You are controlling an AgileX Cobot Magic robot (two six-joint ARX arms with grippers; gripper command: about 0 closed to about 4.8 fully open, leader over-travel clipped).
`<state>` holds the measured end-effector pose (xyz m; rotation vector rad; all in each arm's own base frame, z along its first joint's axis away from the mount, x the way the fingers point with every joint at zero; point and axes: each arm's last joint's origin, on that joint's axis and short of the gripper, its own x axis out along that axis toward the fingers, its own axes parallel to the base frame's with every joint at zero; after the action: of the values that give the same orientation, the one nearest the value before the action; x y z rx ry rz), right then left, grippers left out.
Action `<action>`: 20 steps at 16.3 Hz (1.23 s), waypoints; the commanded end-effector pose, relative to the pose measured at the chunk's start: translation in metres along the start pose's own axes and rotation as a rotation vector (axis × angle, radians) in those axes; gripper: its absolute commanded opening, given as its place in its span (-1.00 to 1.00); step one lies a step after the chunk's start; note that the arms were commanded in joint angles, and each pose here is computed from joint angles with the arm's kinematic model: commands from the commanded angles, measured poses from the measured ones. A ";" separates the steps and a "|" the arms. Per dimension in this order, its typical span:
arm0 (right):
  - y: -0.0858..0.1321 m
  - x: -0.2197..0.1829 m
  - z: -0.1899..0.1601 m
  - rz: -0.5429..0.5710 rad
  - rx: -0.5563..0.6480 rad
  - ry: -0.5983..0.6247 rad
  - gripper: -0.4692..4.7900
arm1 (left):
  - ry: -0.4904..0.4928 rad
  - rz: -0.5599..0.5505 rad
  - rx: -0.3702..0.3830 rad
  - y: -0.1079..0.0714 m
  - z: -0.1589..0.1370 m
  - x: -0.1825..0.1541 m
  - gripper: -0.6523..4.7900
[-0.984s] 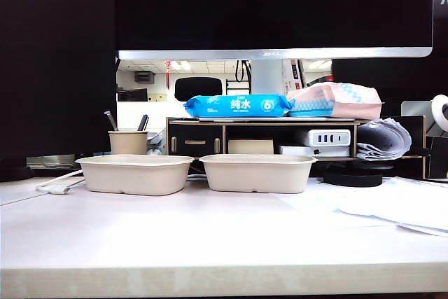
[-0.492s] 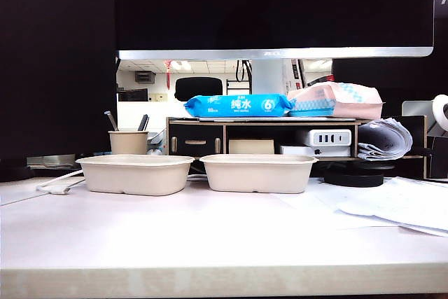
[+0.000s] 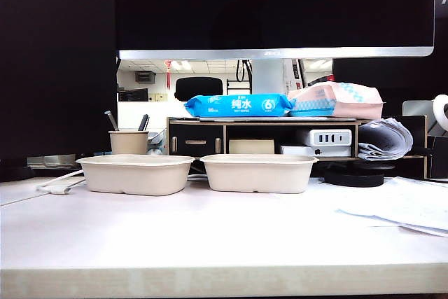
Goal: Put the dolls with similar sizes into the same paper box, while dolls with different sizes go into separate paper boxes.
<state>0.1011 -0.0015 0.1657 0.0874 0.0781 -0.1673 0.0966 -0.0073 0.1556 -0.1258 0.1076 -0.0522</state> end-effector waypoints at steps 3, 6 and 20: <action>-0.003 -0.004 -0.005 -0.014 -0.015 -0.006 -0.84 | -0.011 -0.001 0.000 0.000 0.001 0.000 -0.78; -0.002 -0.005 -0.005 0.010 -0.023 -0.004 -0.84 | -0.011 -0.001 0.000 0.000 0.001 0.000 -0.78; 0.004 -0.005 -0.005 0.081 -0.039 -0.017 -0.84 | -0.010 -0.001 0.000 0.000 0.001 0.000 -0.78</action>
<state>0.0963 0.0043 0.1589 0.0445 0.0810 -0.0831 0.0966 -0.0073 0.1556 -0.1258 0.1076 -0.0522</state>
